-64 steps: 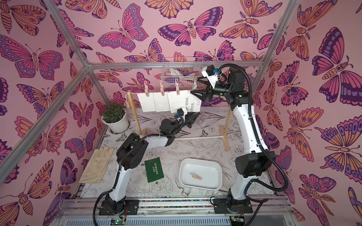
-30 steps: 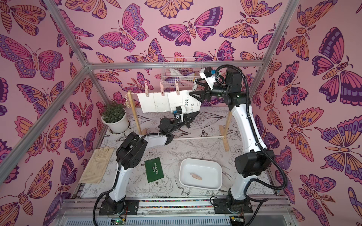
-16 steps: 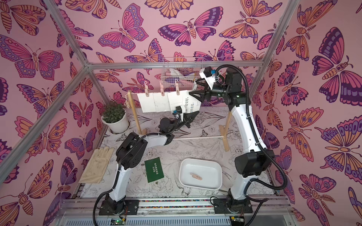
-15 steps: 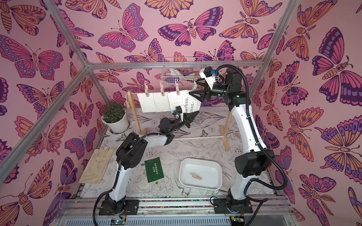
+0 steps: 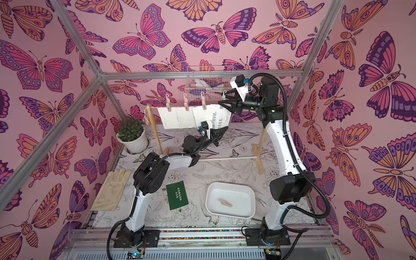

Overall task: Remove the postcards from the strings
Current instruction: Remove the clamp from the clothesline.

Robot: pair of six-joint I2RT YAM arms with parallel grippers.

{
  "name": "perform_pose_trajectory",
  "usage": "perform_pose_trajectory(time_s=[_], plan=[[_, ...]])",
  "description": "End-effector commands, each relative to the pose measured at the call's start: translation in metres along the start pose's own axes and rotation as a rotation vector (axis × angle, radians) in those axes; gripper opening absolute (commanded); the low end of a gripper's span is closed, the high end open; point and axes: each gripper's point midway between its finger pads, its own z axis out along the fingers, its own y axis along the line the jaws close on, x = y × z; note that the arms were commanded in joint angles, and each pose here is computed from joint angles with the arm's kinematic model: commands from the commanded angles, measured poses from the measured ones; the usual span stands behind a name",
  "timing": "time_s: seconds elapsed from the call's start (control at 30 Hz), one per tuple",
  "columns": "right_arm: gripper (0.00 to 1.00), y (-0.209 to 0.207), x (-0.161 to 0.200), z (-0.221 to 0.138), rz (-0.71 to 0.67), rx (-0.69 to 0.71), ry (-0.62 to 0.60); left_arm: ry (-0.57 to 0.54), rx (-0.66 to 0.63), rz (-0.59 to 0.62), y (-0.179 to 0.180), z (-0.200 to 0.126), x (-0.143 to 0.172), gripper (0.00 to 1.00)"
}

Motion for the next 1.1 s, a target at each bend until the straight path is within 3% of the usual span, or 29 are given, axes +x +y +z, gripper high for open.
perform_pose_trajectory(time_s=[0.0,1.07], plan=[[0.45,0.015,-0.021,-0.006,-0.042,-0.028,-0.037,-0.068,-0.009,0.021,0.003,0.002,-0.028,0.0],[0.15,0.015,-0.034,-0.01,-0.079,0.01,-0.076,-0.015,0.037,-0.022,-0.011,-0.002,-0.002,0.0]])
